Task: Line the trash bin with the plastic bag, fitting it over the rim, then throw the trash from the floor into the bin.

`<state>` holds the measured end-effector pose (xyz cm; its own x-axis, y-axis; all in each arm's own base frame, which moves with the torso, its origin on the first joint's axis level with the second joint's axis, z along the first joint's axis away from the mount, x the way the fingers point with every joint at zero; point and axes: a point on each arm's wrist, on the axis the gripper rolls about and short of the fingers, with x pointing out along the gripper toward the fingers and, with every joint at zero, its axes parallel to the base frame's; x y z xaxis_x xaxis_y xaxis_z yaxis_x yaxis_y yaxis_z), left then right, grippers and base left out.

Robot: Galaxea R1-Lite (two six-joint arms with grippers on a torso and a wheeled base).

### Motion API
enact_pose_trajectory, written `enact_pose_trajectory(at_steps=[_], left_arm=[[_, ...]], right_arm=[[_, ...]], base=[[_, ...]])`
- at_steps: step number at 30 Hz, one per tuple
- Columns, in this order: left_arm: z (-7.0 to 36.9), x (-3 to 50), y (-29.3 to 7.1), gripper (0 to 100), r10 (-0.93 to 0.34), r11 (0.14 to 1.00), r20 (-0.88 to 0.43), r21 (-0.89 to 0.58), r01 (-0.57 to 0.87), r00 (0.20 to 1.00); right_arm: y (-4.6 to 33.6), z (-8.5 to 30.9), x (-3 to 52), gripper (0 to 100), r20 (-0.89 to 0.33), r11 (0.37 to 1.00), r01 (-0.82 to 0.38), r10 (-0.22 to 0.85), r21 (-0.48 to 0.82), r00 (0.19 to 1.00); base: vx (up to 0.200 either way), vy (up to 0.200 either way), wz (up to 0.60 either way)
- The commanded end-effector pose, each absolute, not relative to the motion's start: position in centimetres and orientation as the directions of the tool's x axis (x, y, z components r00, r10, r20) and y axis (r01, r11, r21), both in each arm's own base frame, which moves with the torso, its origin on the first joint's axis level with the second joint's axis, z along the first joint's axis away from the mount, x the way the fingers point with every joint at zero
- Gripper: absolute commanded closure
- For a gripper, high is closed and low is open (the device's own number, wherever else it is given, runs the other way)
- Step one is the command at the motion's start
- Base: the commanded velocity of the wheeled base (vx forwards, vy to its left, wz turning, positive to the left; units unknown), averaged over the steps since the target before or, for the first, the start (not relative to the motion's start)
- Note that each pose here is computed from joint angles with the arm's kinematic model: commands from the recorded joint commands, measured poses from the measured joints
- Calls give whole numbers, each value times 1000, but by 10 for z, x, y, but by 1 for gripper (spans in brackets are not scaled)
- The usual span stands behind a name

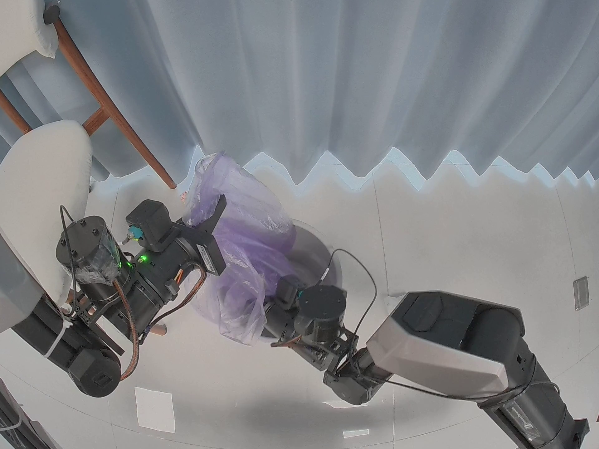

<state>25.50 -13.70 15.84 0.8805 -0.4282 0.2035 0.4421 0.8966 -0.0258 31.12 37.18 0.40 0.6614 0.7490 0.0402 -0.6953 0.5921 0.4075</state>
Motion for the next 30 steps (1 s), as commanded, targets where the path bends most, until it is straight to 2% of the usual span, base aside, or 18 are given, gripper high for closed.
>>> enact_pose_trajectory(at_steps=[1,5,13,18,20,25,26,30], left_arm=[[161,254,-137,100,-429,896,211,-26,444,878],[160,254,-137,100,-429,896,210,-27,444,878],[160,254,-136,100,-427,897,207,-25,441,880],[153,255,-133,100,-420,902,178,-26,431,890],[149,256,-133,100,-420,903,165,-25,429,893],[146,258,-134,100,-419,904,156,-24,428,894],[146,259,-135,100,-419,904,156,-24,428,894],[146,259,-135,100,-419,904,157,-23,428,894]], right_arm=[[358,24,345,100,99,627,-665,693,406,714],[356,43,351,100,125,626,-664,682,409,721],[361,33,333,100,44,628,-660,710,412,703],[346,3,260,100,-246,649,-638,755,415,608],[334,-2,236,100,-324,654,-639,756,405,568],[304,2,200,100,-421,659,-643,749,390,512],[282,4,184,100,-474,660,-654,739,369,479],[239,9,154,100,-534,611,-719,750,331,390]], base=[[0,0,0],[0,0,0],[0,0,0],[0,0,0],[0,0,0],[0,0,0],[0,0,0],[0,0,0]])
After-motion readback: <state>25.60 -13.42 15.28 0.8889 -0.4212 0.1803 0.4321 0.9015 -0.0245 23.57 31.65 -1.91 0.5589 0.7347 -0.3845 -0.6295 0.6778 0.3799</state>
